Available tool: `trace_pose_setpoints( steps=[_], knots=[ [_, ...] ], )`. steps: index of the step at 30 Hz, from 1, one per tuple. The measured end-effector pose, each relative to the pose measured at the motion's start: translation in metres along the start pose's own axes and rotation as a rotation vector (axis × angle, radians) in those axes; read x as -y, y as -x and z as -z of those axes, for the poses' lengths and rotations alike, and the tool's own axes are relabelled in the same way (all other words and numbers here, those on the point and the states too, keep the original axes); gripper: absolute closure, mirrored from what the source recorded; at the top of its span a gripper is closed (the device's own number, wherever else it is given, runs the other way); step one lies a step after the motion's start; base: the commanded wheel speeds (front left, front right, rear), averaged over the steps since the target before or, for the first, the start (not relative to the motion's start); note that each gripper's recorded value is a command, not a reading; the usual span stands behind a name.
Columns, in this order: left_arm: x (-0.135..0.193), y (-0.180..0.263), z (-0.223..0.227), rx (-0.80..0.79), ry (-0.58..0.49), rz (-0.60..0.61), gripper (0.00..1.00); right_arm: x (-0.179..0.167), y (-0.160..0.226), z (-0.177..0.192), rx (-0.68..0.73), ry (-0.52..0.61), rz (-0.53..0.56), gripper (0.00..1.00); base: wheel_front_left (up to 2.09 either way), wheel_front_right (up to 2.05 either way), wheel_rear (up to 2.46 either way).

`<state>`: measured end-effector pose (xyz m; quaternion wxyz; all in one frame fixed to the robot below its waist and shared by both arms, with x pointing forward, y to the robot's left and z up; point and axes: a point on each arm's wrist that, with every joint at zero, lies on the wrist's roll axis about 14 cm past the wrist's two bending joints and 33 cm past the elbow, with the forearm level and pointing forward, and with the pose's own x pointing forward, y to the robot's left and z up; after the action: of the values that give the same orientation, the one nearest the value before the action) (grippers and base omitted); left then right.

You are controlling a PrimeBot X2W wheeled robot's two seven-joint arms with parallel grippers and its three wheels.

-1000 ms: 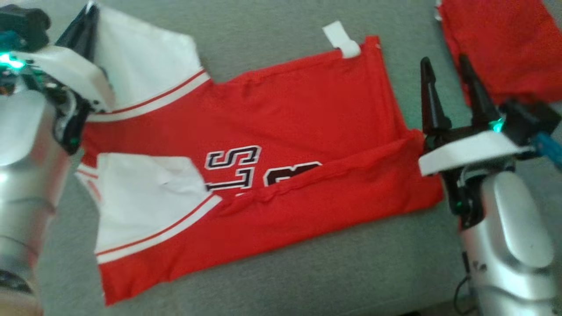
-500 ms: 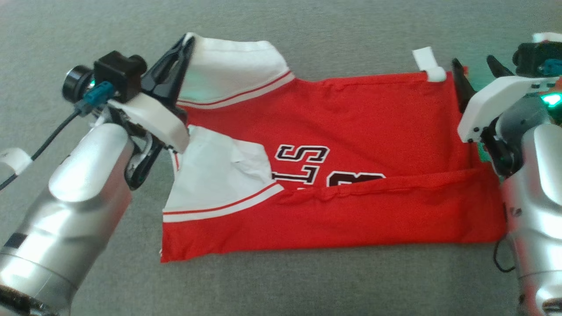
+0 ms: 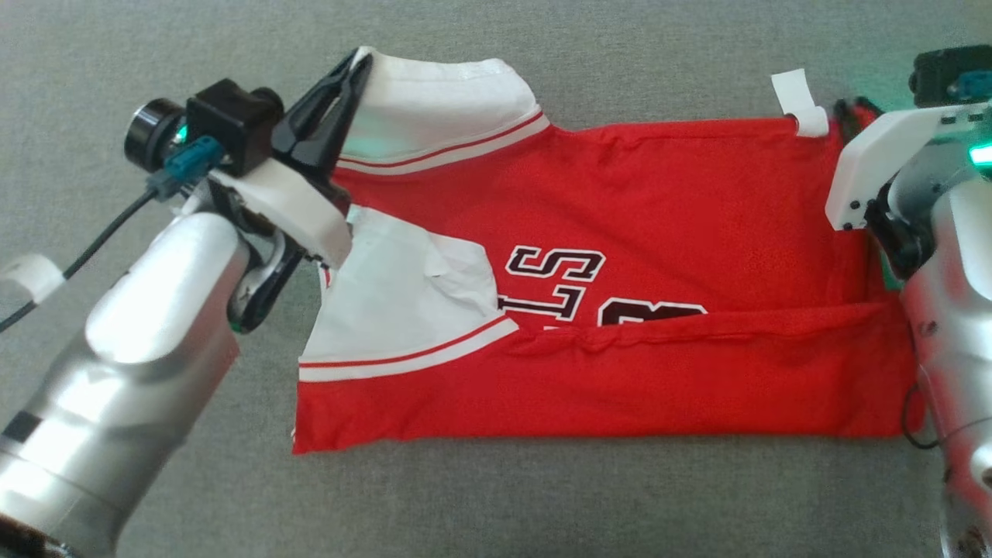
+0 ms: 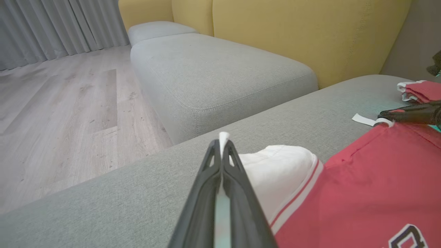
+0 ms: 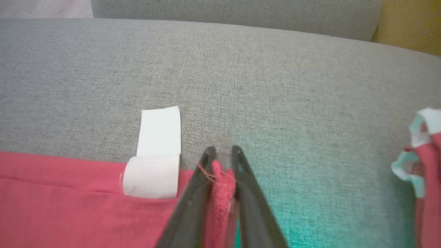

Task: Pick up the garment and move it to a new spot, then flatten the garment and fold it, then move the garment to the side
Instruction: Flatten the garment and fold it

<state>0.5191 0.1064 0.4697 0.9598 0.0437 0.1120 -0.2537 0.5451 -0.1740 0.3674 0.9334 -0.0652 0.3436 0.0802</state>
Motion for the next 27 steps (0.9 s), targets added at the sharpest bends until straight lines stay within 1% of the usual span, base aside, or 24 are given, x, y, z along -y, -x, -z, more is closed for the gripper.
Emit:
trace_pose_setpoints(
  steps=[5,10,12,16,20,22,27],
  knots=[
    [-0.009,-0.003,-0.002,0.006,0.005,-0.032,1.0,0.006,0.004,-0.012,0.075,-0.034,0.003,1.0,0.0,0.0,0.0],
    [-0.027,-0.011,-0.011,0.029,-0.01,-0.085,1.0,0.014,0.014,-0.058,0.244,-0.096,0.003,1.0,0.0,0.0,0.0],
    [-0.036,-0.017,-0.022,0.053,-0.049,-0.102,1.0,0.018,0.019,-0.078,0.313,-0.126,-0.001,1.0,0.0,0.0,0.0],
    [-0.051,-0.033,-0.052,0.129,-0.073,-0.128,1.0,0.024,0.027,-0.103,0.425,-0.179,-0.005,1.0,0.0,0.0,0.0],
    [-0.061,-0.044,-0.074,0.201,-0.102,-0.159,1.0,0.032,0.034,-0.119,0.514,-0.257,-0.005,1.0,0.0,0.0,0.0],
    [-0.062,-0.047,-0.079,0.214,-0.11,-0.163,1.0,0.033,0.036,-0.122,0.533,-0.27,-0.007,1.0,0.0,0.0,0.0],
    [-0.054,-0.047,-0.074,0.202,-0.121,-0.145,1.0,0.025,0.04,-0.126,0.555,-0.288,-0.037,1.0,0.0,0.0,0.0]
  ],
)
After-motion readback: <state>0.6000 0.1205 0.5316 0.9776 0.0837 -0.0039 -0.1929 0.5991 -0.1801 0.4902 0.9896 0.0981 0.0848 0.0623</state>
